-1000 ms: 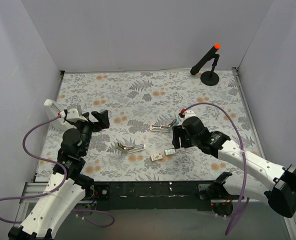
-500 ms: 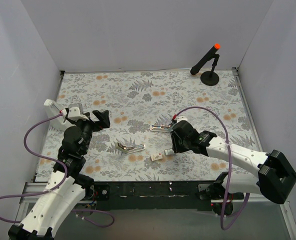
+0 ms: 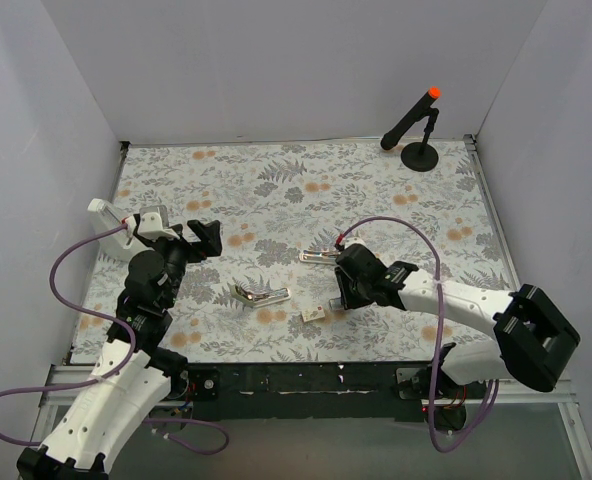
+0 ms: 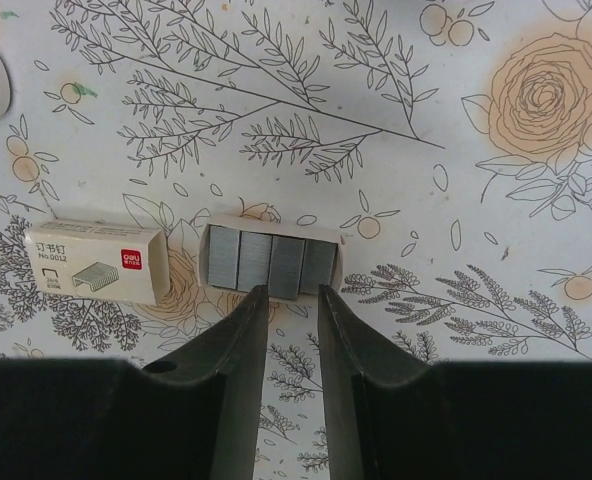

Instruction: Load the staples into the stapler

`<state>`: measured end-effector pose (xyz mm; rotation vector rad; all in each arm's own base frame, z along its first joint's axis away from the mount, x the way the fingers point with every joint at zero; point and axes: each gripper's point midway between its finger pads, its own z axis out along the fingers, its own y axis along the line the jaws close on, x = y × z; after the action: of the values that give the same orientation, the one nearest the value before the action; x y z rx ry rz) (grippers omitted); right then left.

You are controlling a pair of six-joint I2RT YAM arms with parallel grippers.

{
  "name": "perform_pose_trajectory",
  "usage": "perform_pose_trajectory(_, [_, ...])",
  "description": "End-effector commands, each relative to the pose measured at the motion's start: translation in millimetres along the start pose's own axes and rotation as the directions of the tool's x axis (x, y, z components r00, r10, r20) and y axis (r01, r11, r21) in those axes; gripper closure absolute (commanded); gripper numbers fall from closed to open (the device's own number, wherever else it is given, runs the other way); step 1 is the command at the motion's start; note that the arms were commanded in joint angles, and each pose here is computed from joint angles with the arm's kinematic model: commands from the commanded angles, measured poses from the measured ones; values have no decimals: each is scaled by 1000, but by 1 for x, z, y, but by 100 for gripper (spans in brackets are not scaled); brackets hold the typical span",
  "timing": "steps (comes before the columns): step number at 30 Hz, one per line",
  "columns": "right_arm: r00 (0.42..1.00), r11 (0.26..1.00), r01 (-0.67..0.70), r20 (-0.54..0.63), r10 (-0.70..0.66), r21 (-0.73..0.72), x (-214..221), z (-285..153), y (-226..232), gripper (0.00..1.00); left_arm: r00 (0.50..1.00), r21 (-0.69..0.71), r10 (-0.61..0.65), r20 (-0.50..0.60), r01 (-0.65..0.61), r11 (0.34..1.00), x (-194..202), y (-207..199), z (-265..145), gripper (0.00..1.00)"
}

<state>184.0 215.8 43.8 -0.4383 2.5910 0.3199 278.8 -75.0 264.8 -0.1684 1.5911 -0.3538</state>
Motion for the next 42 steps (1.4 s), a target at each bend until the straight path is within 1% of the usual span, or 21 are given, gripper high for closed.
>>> perform_pose_trajectory(1, [999,1000,-16,49,17,-27,-19,0,13,67,1000,13,-7,25,7,1000,-16,-5,-2,2])
perform_pose_trajectory(6, [999,1000,-10,44,10,3,-19,5,10,68,1000,9,-9,26,8,1000,-16,-3,-2,2])
perform_pose_trajectory(15, [999,1000,-10,41,10,-7,-18,10,14,70,1000,15,-7,22,6,1000,-15,-4,-1,2])
perform_pose_trajectory(26, [1000,998,8,-10,-7,57,-7,13,1,73,1000,22,-8,18,7,1000,-15,-6,-1,2])
perform_pose_trajectory(33, [999,992,35,-35,-31,120,-5,7,-11,75,1000,23,-7,15,7,1000,-14,-6,-1,2])
perform_pose_trajectory(38, [998,992,45,-41,-41,120,-5,7,-11,75,1000,15,-4,8,3,1000,-12,-4,1,2])
perform_pose_trajectory(42, [997,995,50,-55,-45,91,-2,10,-6,75,1000,22,3,-4,-3,1000,-9,-5,3,2])
